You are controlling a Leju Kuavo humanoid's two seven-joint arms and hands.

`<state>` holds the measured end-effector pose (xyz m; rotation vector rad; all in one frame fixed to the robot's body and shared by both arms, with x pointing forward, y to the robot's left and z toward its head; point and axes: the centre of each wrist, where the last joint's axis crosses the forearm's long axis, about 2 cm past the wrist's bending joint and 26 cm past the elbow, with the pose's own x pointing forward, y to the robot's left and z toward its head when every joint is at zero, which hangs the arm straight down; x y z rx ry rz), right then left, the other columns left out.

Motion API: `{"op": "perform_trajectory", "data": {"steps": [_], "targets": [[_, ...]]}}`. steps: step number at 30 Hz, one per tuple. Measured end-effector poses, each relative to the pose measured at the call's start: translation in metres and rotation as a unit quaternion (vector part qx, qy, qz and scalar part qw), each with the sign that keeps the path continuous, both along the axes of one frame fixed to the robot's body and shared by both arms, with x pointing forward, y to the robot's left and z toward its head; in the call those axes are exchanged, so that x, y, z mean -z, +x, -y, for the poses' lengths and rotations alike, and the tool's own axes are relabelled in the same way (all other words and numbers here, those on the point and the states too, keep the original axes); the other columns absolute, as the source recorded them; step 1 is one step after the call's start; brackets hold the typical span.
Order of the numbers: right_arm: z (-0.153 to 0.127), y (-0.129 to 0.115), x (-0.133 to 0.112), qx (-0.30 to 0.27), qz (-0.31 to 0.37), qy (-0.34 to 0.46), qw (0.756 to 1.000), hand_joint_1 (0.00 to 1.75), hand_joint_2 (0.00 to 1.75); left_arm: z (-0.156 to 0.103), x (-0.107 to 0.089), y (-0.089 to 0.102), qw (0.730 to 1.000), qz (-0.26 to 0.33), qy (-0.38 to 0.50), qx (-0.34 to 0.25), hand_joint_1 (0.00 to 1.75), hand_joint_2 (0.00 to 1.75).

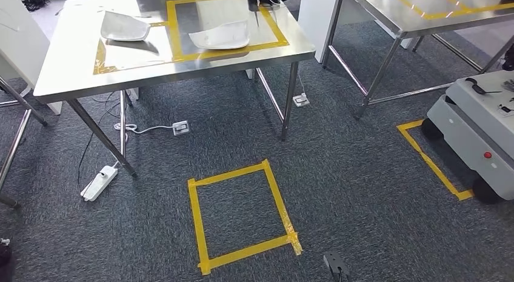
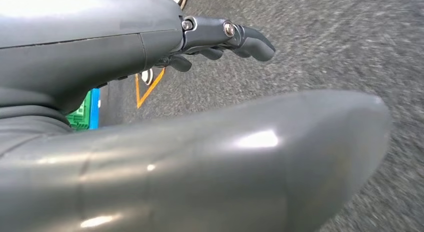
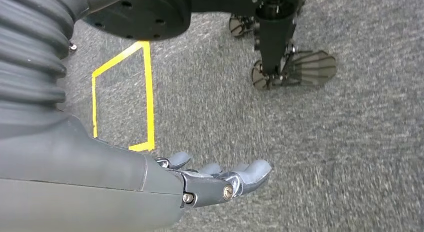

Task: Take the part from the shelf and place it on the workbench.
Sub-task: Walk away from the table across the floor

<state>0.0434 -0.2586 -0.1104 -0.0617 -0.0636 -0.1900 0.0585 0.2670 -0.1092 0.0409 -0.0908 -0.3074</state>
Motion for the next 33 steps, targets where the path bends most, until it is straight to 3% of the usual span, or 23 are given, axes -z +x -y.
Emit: {"op": "perform_trajectory", "data": {"steps": [10,16,33], "targets": [[-0.003,0.002,0.0,-0.033,-0.012,-0.002,0.999,0.0,1.75,0.005,-0.001,0.003,1.0,0.013,-0.006,-0.002,0.0,0.0],[-0.003,0.005,-0.001,-0.035,0.0,-0.007,0.999,0.0,1.75,0.01,-0.003,0.014,1.0,0.016,-0.018,0.009,0.0,0.0],[-0.005,0.001,0.0,-0.021,-0.027,-0.005,0.999,0.0,1.75,0.005,-0.003,0.015,1.0,-0.002,0.004,0.014,0.0,0.0]]}}
